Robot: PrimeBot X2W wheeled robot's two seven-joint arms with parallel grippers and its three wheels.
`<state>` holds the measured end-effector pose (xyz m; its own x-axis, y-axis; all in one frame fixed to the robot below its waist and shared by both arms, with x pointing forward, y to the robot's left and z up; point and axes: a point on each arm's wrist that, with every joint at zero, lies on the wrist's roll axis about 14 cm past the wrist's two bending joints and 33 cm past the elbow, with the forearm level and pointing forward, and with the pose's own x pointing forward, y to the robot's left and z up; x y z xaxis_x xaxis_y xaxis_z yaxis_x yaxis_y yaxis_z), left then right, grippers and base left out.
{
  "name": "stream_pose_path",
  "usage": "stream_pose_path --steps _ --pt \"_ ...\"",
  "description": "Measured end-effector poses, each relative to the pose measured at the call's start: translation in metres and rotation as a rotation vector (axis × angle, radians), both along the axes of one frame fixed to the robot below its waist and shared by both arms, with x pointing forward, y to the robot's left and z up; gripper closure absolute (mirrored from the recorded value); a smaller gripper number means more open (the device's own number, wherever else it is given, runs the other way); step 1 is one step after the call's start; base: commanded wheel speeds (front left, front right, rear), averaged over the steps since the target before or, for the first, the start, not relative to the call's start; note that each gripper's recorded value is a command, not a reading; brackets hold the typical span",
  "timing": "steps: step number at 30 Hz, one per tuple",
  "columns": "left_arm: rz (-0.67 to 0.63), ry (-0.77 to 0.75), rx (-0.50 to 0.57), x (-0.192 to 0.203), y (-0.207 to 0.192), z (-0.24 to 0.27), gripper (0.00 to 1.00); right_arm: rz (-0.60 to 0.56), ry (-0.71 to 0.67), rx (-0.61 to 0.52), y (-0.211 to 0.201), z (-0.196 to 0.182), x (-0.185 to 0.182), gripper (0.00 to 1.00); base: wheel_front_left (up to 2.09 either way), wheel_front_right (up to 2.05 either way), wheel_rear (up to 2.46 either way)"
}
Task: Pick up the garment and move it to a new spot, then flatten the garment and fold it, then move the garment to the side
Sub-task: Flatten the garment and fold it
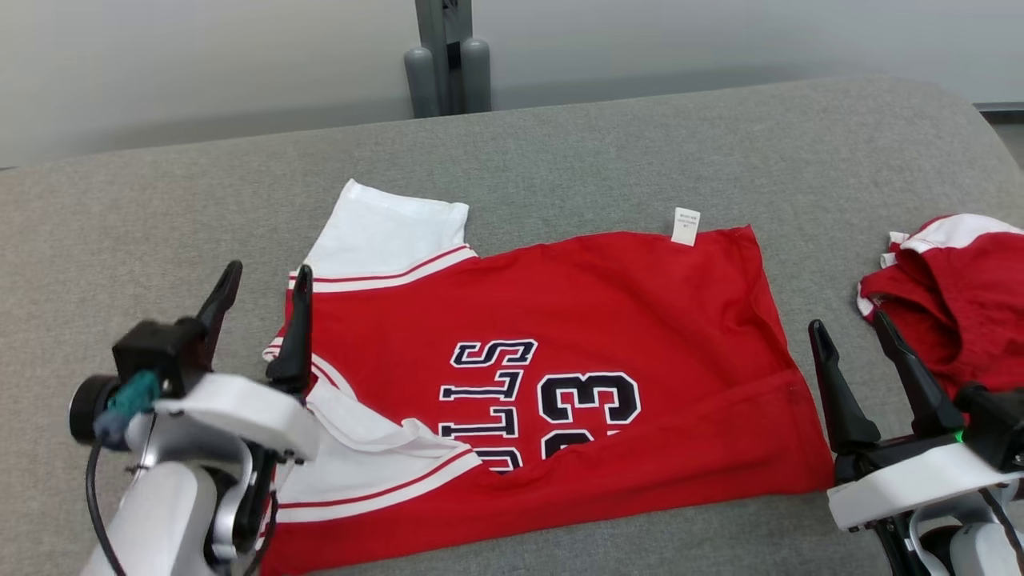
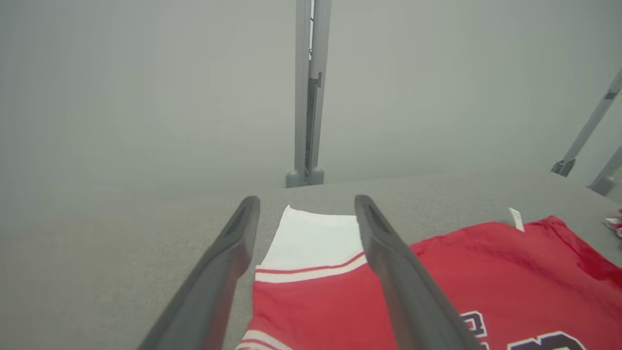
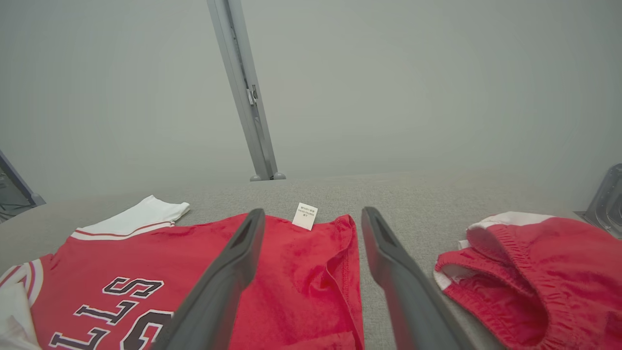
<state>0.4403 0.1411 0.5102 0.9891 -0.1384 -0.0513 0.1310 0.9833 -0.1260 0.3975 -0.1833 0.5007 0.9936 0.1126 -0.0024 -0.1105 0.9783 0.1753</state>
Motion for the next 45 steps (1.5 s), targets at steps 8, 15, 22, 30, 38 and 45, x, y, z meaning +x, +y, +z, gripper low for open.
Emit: stream_pose_path --steps 8,15,22,30,38,45 --pt "-0.144 0.157 0.002 0.074 -0.037 -0.023 0.00 -0.021 0.035 0.005 -0.008 -0.013 0.005 0.00 0.00 0.00 0.00" --pt "-0.198 0.337 0.021 0.125 -0.057 -0.068 0.00 -0.043 0.074 0.010 -0.017 -0.031 0.011 0.00 0.00 0.00 0.00" --pt "-0.214 0.535 0.059 0.147 -0.061 -0.128 0.00 -0.067 0.125 0.001 -0.028 -0.053 0.013 0.00 0.00 0.00 0.00" --pt "-0.202 0.630 0.096 0.163 -0.055 -0.161 0.00 -0.077 0.172 -0.019 -0.038 -0.071 0.014 0.00 0.00 0.00 0.00" --pt "-0.235 0.711 0.089 0.164 -0.059 -0.165 1.00 -0.032 0.189 -0.033 -0.036 -0.073 0.023 0.00 0.00 0.00 0.00" --pt "-0.245 0.703 0.106 0.168 -0.058 -0.159 1.00 0.023 0.182 -0.027 -0.040 -0.060 0.060 0.00 0.00 0.00 0.00"
